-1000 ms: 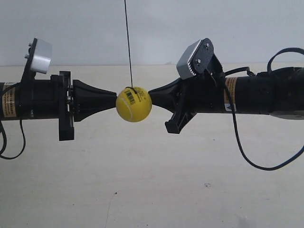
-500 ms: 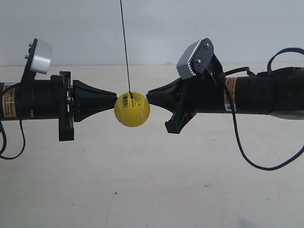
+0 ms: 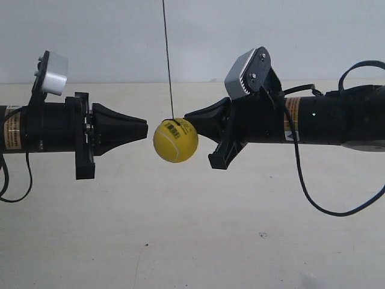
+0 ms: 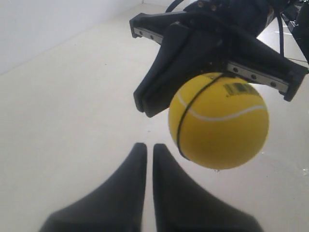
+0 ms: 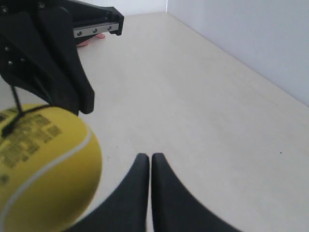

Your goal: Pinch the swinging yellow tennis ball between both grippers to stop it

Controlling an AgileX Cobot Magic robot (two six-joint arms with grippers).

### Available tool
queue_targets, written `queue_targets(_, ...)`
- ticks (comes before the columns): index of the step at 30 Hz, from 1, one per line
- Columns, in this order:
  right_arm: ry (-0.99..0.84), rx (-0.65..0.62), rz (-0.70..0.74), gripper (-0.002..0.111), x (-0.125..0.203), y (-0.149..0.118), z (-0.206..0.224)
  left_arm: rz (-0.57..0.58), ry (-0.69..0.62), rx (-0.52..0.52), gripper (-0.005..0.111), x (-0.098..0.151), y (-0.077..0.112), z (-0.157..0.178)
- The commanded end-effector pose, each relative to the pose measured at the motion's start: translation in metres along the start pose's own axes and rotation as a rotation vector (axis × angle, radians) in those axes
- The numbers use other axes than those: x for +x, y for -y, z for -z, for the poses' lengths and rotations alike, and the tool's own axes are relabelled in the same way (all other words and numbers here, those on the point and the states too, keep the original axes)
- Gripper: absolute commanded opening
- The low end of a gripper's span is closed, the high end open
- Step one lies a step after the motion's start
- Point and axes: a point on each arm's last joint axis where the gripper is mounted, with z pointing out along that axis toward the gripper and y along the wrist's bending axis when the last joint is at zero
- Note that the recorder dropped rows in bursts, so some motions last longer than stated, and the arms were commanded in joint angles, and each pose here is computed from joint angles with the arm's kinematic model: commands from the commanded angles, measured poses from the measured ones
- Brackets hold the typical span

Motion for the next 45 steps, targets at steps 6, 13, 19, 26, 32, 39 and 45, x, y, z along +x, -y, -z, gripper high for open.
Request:
queue_targets(6, 0.000, -0.024, 0.000, 0.000, -0.001, -0.002, 0.000, 0.011, -0.012, 0.018, 0.005, 0.000, 0.002, -0.001)
queue_targets(13, -0.044, -0.041, 0.034, 0.000, 0.003, -0.003, 0.000, 0.013, -0.030, 0.038, 0.005, 0.002, 0.003, -0.001)
queue_targets(19, -0.111, -0.026, 0.063, 0.000, 0.009, -0.002, 0.000, 0.014, -0.031, 0.039, 0.005, 0.002, 0.004, -0.001)
queue_targets(26, -0.113, -0.024, 0.070, 0.000, 0.009, -0.002, 0.000, 0.014, -0.030, 0.041, 0.005, 0.002, 0.004, -0.001)
queue_targets(32, -0.070, -0.058, 0.066, 0.000, 0.005, -0.005, 0.000, 0.008, 0.012, 0.079, 0.005, -0.002, 0.007, -0.001)
queue_targets(39, -0.043, -0.052, 0.061, 0.000, 0.004, 0.002, 0.008, 0.036, 0.035, 0.106, 0.005, 0.004, 0.007, -0.004)
queue_targets(45, 0.062, -0.134, -0.008, 0.000, 0.005, 0.022, 0.044, 0.021, 0.034, 0.107, 0.005, 0.004, 0.007, -0.004)
